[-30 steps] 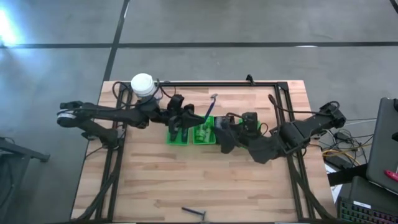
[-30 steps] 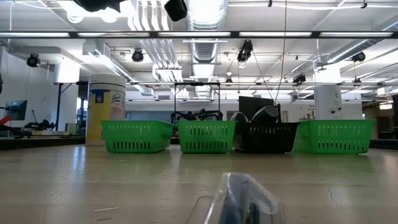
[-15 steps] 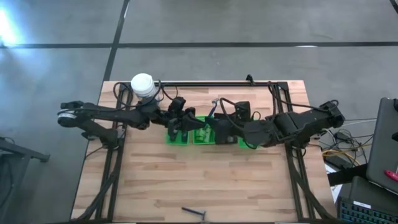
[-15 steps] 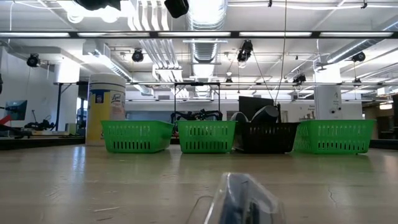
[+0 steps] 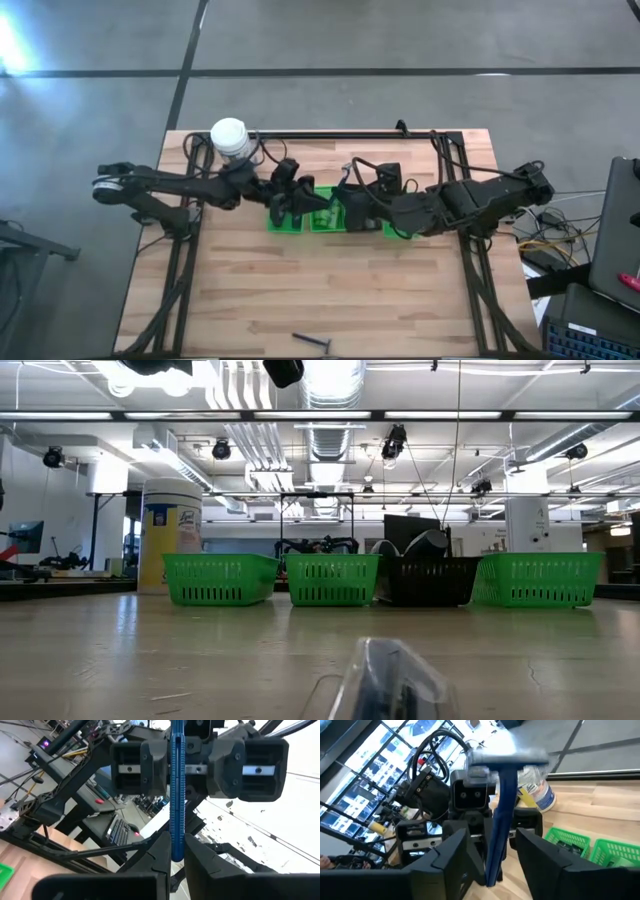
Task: Pick & Place Travel size toiletries
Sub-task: Put the razor into the right green bin
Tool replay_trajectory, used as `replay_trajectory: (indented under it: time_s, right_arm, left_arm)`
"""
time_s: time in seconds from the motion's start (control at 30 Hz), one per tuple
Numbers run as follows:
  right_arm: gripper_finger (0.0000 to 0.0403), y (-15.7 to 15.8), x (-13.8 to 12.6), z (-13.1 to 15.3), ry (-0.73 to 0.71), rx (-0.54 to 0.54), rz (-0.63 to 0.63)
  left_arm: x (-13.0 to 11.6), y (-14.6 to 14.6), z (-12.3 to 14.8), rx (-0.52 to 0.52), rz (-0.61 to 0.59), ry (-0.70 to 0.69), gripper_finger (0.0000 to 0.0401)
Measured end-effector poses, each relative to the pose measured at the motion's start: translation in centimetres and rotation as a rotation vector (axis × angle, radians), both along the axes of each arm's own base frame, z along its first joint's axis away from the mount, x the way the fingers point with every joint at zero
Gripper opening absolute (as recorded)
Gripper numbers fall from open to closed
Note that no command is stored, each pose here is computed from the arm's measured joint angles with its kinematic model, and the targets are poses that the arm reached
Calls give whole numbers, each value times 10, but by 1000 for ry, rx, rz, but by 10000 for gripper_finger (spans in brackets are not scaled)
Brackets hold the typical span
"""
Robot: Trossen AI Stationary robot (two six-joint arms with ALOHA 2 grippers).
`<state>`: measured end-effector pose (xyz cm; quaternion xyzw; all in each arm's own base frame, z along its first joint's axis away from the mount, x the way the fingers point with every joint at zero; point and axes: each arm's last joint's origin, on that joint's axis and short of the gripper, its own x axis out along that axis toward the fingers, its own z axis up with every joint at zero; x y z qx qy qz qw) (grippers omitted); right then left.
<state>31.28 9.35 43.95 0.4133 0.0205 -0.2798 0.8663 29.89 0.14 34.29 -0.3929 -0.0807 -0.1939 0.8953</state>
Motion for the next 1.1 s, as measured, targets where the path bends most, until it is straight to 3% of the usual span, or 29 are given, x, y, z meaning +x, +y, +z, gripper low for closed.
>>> replay_trajectory:
  time_s: [0.5, 0.63, 0.93, 1.1]
  right_arm:
    - [41, 0, 2, -2, 20, -19, 12]
    - [24, 0, 2, -3, 34, -37, 18]
    - [29, -3, -4, -14, 141, -24, -13]
    - [29, -8, -16, -30, 278, 40, -77]
  left_arm:
    - [0, -1, 0, 24, 8, -3, 33]
    - [1, -4, -2, 37, 6, 11, 47]
    - [3, -9, -12, 10, 70, 114, 134]
    - [5, -10, -27, 9, 75, 274, 205]
